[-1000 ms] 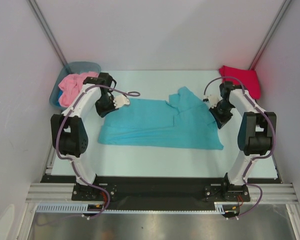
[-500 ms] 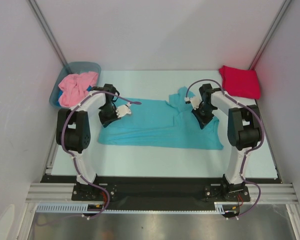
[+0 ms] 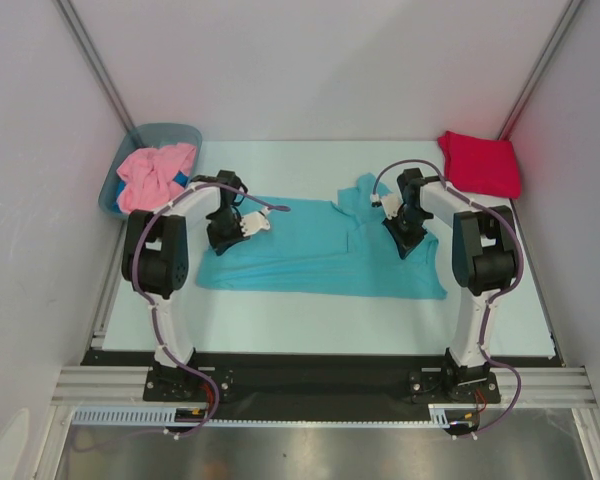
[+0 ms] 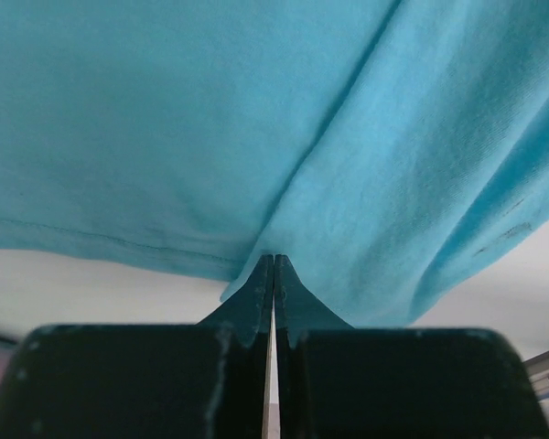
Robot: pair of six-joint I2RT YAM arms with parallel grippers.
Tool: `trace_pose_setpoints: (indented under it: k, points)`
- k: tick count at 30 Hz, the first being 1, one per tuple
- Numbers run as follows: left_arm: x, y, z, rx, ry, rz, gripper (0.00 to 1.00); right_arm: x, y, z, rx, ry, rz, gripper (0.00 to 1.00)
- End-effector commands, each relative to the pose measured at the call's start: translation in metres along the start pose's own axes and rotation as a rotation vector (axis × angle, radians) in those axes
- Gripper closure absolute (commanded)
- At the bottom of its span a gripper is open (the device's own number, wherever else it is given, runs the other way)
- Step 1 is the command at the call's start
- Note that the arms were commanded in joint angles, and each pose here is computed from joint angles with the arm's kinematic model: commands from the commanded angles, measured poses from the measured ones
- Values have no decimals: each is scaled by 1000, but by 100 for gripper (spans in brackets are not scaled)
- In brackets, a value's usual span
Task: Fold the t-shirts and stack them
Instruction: Fold the tshirt
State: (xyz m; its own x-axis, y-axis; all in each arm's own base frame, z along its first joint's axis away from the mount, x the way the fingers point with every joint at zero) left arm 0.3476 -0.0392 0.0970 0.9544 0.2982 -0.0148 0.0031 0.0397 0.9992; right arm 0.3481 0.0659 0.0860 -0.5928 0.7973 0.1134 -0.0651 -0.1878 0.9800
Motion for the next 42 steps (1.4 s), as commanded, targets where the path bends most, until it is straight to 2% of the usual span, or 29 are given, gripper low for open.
trace_pose_setpoints:
  k: [1, 20, 26, 34, 42]
  points:
    - [9, 12, 13, -65, -16, 33, 100, -4, -8, 15, -44, -11, -19, 100]
    - [11, -11, 11, -11, -15, -16, 100, -5, -27, 8, 5, -31, -15, 100]
    - [17, -18, 7, 36, 5, 14, 100, -4, -25, 9, 1, -29, -15, 100]
    - [28, -27, -7, 168, 42, 109, 100, -7, -20, 7, -5, -26, -29, 100]
    - [43, -27, -10, 178, 93, 207, 100, -7, -20, 8, -9, -33, -22, 100]
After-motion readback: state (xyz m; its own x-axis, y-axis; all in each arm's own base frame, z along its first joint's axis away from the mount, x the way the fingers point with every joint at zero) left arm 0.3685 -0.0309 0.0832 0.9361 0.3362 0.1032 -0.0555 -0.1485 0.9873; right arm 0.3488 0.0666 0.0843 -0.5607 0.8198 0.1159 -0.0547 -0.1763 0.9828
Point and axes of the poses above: each gripper's point midway between its finger pads, its own y axis back along the fingers, its own x axis along the line the jaws close on, z = x × y, the point moved 7 cm from there along y, back along the fingers, and after that the axes turned 1 degree about -y, right-handed, at the moved point
